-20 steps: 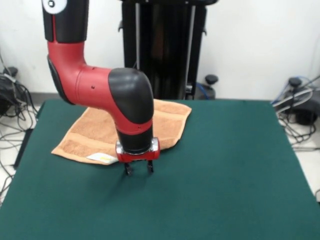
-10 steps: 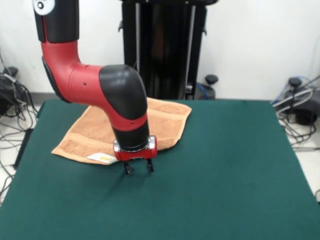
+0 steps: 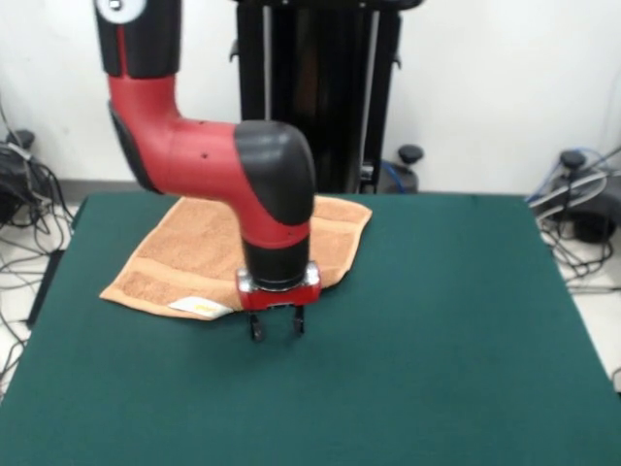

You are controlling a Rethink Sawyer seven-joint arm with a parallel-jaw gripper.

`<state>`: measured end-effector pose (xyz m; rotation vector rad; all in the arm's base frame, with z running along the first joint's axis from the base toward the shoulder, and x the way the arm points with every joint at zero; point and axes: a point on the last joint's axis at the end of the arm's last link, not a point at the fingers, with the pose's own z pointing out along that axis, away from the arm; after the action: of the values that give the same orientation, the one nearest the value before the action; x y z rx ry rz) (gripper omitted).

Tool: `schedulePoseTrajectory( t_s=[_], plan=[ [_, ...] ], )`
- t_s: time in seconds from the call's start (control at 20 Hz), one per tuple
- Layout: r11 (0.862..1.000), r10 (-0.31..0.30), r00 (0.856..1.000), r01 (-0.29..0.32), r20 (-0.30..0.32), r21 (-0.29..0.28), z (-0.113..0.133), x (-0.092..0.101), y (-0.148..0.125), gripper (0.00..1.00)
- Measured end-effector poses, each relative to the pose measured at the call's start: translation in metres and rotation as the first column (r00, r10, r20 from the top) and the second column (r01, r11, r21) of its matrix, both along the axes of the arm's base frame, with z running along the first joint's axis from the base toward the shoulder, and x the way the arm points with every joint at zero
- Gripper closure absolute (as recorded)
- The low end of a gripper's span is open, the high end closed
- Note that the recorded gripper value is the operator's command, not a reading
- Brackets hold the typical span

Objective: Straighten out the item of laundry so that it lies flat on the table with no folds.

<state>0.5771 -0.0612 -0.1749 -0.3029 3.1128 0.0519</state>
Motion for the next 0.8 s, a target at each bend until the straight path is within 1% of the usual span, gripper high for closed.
schedulePoseTrajectory(
  t_s=[0.1, 0.15, 0.3, 0.8],
  plan=[
    [0.999, 0.034, 0.999, -0.034, 0.009, -0.019, -0.001, -0.002, 0.008, 0.0],
    [0.997, 0.064, 0.998, -0.064, 0.013, -0.033, -0.001, -0.004, 0.014, 0.0],
    [0.995, 0.091, 0.996, -0.09, 0.017, -0.042, -0.002, -0.007, 0.014, 0.0],
    [0.995, 0.095, 0.995, -0.094, 0.017, -0.043, -0.001, -0.008, 0.012, 0.0]
  ],
)
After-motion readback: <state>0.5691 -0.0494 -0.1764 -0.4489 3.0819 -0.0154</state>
